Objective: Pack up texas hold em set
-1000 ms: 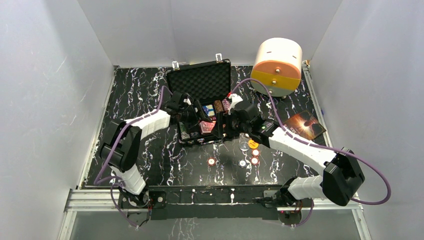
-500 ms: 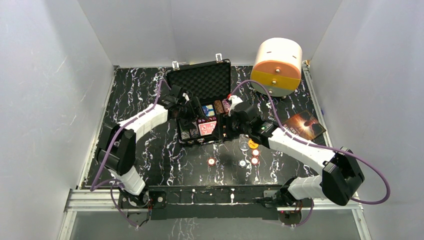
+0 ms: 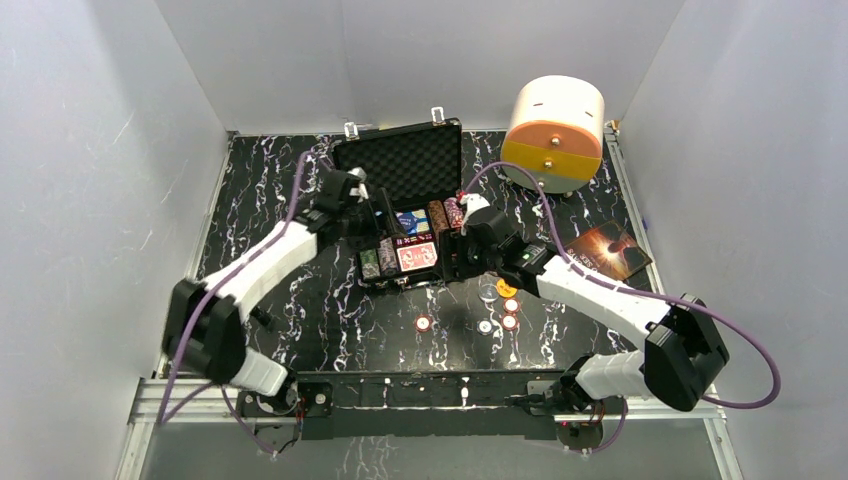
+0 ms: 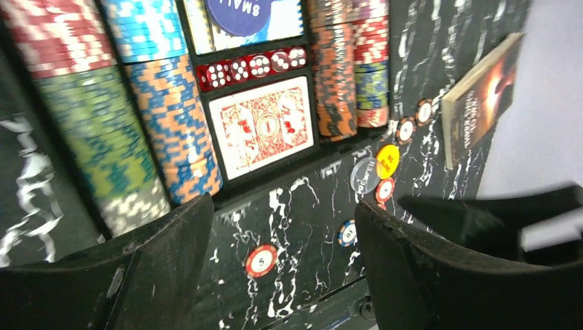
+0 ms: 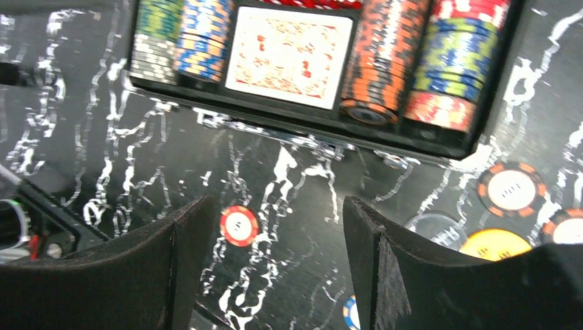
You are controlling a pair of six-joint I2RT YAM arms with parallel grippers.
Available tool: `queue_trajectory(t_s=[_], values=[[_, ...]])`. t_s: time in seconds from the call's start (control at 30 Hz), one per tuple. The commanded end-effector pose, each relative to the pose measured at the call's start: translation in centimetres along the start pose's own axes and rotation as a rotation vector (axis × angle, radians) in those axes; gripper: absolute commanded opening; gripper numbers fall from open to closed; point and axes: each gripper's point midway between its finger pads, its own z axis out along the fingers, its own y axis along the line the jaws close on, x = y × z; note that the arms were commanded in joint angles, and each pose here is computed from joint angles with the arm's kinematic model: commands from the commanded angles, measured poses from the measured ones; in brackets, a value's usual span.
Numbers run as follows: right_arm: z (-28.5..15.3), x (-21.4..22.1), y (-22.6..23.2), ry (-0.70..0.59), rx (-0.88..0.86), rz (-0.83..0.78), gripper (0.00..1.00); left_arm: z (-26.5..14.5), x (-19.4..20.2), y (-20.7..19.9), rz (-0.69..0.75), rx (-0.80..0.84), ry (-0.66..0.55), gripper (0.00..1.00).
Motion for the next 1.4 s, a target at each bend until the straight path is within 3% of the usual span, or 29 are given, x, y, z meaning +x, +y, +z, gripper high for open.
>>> queue_trajectory(t_s=[0.0, 0.2, 0.33, 0.43, 0.7, 0.9, 1.37], values=[[-2.1, -0.8, -3.2, -0.040, 0.170, -0.018, 0.77, -6.8, -1.4, 0.0, 0.148, 0.016, -0.215, 0.75], [-4.3, 0.8, -9.1, -0.002, 0.436, -0.001, 0.78, -12.2, -0.2, 2.2, 0.230, 0.004, -0.366, 0.83], [-4.2, 2.2, -10.5, 0.053, 0.490, 0.005, 0.78, -14.1, 0.3, 2.6, 0.262, 0.026, -0.428, 0.86], [-3.5, 3.5, -10.5, 0.108, 0.477, -0.007, 0.78, -14.9, 0.5, 3.4, 0.261, 0.011, -0.459, 0.98], [-1.0, 5.6, -10.9, 0.222, 0.474, -0.030, 0.78, -15.4, 1.6, 5.3, 0.265, -0.033, -0.475, 0.99], [0.9, 7.4, -11.2, 0.300, 0.467, -0.026, 0.72, -14.4, 2.9, 6.7, 0.239, -0.042, -0.452, 0.98], [2.1, 9.0, -11.6, 0.339, 0.477, -0.042, 0.61, -14.3, 3.1, 7.4, 0.228, -0.061, -0.454, 0.98]])
